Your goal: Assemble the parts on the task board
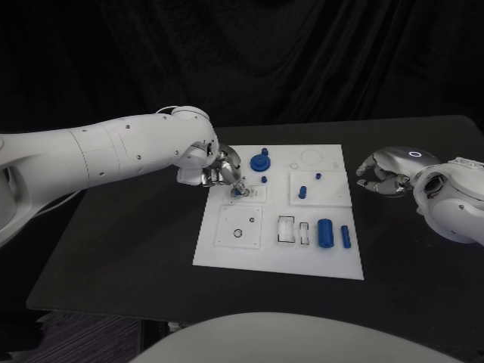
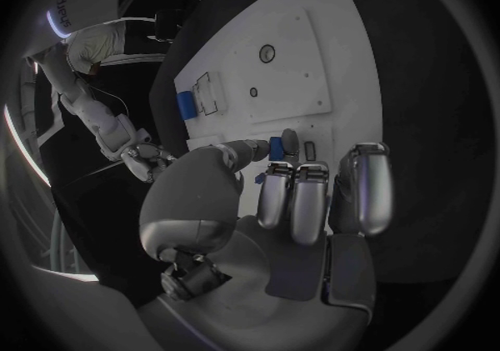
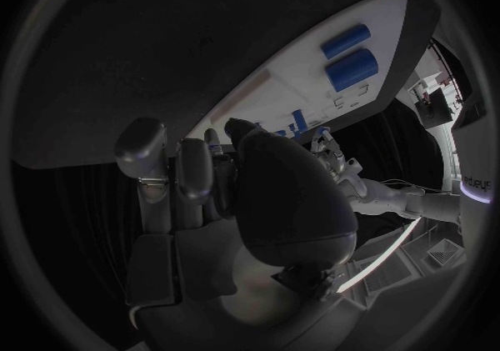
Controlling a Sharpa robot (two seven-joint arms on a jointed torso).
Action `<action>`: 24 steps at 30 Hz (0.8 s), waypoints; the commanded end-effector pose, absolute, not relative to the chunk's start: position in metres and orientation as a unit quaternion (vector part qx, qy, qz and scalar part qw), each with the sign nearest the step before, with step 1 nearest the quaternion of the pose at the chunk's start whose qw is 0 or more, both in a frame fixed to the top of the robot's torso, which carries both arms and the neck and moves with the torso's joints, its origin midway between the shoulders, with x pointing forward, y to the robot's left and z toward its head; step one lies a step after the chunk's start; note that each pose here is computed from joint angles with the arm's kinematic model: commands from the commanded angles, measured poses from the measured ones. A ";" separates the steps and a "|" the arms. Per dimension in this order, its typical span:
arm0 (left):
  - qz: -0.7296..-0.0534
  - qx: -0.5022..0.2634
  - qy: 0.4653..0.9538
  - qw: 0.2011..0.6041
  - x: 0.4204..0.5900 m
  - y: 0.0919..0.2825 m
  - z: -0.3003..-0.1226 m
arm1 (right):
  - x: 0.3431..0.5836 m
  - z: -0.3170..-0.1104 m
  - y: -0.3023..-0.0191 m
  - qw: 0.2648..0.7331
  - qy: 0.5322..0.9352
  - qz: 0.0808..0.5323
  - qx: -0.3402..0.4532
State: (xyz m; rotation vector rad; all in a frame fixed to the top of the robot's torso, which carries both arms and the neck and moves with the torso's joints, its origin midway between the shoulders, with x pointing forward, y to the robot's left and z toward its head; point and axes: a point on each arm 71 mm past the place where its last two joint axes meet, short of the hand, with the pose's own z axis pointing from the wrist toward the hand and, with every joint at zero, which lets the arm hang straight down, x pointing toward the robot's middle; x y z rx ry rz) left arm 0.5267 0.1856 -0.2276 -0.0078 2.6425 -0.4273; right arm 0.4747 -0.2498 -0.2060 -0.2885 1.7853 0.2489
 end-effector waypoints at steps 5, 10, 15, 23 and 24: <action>-0.093 -0.016 0.973 0.212 0.528 0.182 -0.229 | 0.474 -0.210 -0.250 0.607 0.779 0.103 -0.123; -0.083 -0.017 0.972 0.218 0.531 0.175 -0.229 | 0.474 -0.210 -0.249 0.606 0.779 0.104 -0.124; -0.073 -0.015 0.972 0.224 0.535 0.172 -0.229 | 0.473 -0.210 -0.250 0.605 0.780 0.103 -0.124; -0.060 -0.013 0.972 0.228 0.541 0.167 -0.229 | 0.473 -0.211 -0.249 0.603 0.781 0.103 -0.124; -0.060 -0.013 0.972 0.228 0.542 0.166 -0.229 | 0.473 -0.211 -0.249 0.603 0.781 0.103 -0.124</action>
